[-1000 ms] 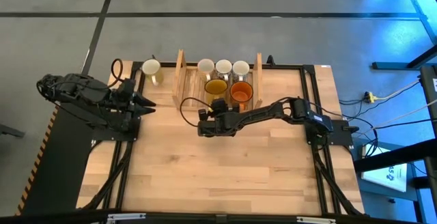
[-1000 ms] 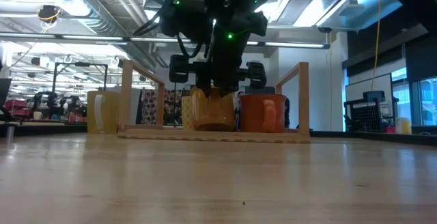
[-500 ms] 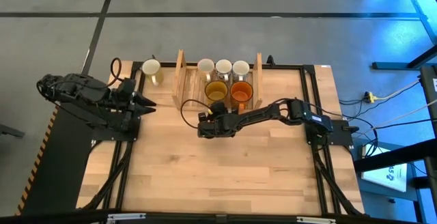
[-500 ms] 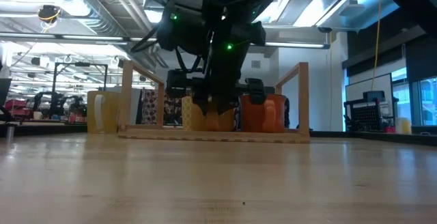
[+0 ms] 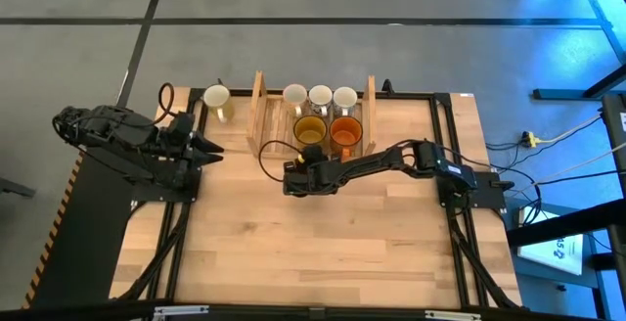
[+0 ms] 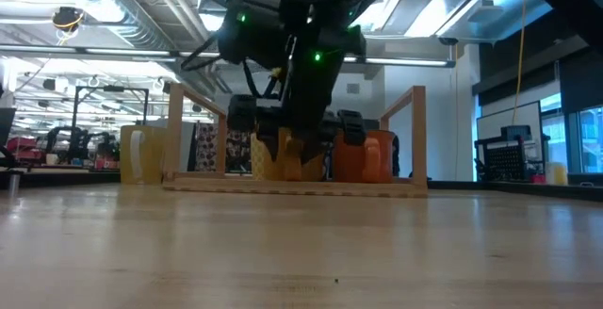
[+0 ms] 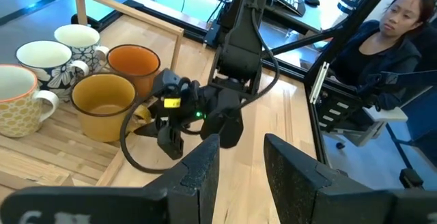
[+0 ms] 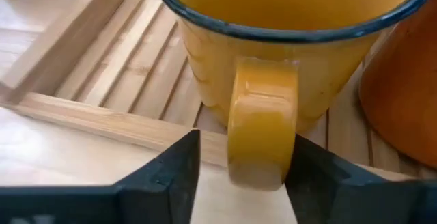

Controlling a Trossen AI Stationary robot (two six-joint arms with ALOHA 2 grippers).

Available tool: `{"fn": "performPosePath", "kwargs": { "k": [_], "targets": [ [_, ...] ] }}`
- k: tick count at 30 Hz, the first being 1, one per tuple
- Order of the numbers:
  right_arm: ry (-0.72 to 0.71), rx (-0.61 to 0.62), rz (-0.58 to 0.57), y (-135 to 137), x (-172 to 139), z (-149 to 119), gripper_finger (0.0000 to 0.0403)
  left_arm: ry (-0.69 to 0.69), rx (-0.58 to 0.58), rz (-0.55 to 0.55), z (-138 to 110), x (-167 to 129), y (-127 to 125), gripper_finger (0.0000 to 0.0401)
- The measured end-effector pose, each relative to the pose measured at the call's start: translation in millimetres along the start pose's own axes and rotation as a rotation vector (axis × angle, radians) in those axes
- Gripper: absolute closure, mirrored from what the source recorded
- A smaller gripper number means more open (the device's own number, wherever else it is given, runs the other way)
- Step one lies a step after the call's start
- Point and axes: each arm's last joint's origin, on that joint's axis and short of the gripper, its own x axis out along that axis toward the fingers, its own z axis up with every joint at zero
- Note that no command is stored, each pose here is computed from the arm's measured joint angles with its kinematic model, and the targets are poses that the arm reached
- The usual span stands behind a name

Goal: Place coffee mugs
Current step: Put the yellow mug on the shelf, then put the light yellow mug on the shelf

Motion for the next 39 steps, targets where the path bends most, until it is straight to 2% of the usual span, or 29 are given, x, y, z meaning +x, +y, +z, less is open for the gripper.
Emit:
{"fn": "performPosePath", "kwargs": {
  "k": [8, 14, 18, 24, 29, 34, 39],
  "targets": [
    [0.093, -0.004, 0.075, -2.5, -48.9, 21.3, 0.016, 0.008, 0.003, -0.005, -0.5, 0.0, 0.0, 0.0291],
    [0.098, -0.109, 0.258, -8.2, -121.8, 54.6, 0.0155, 0.034, 0.013, 0.012, -3.1, 0.3, 1.4, 0.0291],
    [0.088, -0.21, 0.302, -23.1, -155.7, 73.9, 0.0162, 0.055, 0.029, 0.064, -4.1, 8.2, -0.1, 0.0291],
    [0.037, -0.347, 0.221, -62.8, -194.0, 97.6, 0.0166, 0.088, 0.048, 0.218, -6.8, 24.0, 0.6, 0.0291],
    [0.004, -0.467, 0.142, -88.7, -212.2, 104.5, 0.0166, 0.099, 0.044, 0.354, -3.1, 40.1, 7.7, 0.0291],
    [-0.007, -0.575, 0.057, -102.7, -213.9, 107.4, 0.0166, 0.1, -0.058, 0.523, 5.4, 53.2, 29.7, 0.0291],
    [0.014, -0.732, -0.004, -112.2, -213.9, 109.4, 0.0166, 0.163, -0.178, 0.663, 13.5, 65.6, 65.2, 0.0291]
  ]
}}
